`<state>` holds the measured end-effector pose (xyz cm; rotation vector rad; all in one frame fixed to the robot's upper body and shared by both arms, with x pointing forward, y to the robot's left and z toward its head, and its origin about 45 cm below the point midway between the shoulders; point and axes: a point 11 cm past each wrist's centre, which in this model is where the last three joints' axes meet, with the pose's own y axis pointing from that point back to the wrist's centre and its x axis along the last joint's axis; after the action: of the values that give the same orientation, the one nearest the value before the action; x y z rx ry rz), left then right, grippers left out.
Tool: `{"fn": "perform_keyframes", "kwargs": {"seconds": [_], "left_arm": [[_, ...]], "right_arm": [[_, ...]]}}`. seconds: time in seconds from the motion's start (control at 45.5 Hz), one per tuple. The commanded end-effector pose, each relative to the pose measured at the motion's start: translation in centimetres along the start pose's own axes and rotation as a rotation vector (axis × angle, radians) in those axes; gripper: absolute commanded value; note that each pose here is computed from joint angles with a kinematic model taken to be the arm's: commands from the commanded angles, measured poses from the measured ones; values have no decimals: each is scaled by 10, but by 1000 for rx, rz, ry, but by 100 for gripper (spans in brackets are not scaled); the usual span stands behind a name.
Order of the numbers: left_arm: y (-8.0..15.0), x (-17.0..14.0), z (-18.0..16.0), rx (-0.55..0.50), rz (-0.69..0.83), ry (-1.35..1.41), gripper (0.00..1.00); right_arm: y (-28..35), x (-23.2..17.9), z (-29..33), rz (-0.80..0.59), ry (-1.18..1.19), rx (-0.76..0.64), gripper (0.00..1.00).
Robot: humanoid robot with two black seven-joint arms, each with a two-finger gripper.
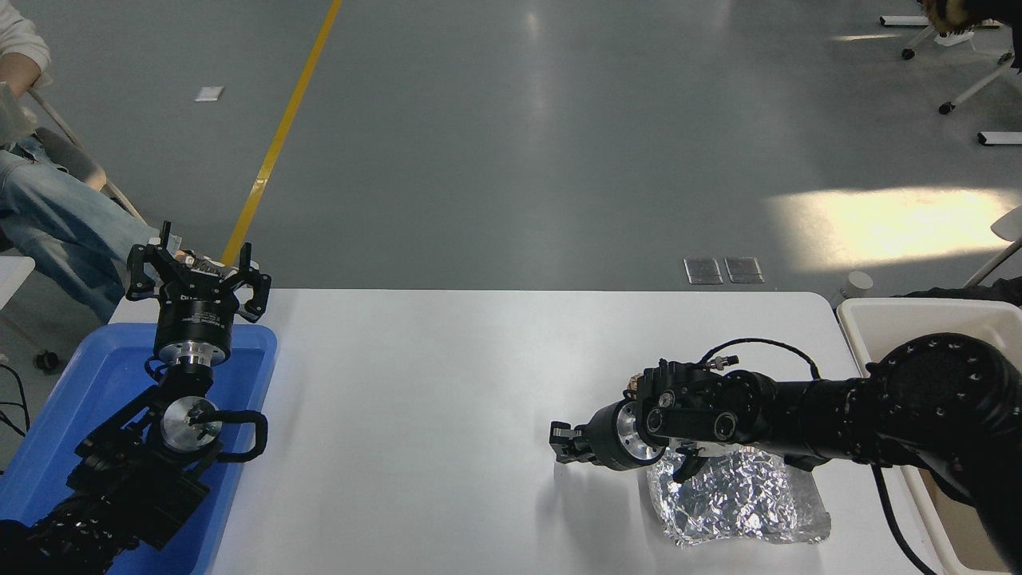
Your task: Pick up foil plate and place in dustbin
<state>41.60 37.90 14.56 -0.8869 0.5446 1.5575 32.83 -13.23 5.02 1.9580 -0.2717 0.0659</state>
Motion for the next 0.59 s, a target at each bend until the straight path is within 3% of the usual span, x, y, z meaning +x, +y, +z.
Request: {"fn": "perform_keyframes", "kwargs": {"seconds": [0.0,0.571], "left_arm": [[0,0,0,-1,0,1,99],[0,0,0,0,0,0,99]], "right_arm": [[-1,0,2,2,-2,-3,0],[7,11,-6,10,13,-6,0]]}}
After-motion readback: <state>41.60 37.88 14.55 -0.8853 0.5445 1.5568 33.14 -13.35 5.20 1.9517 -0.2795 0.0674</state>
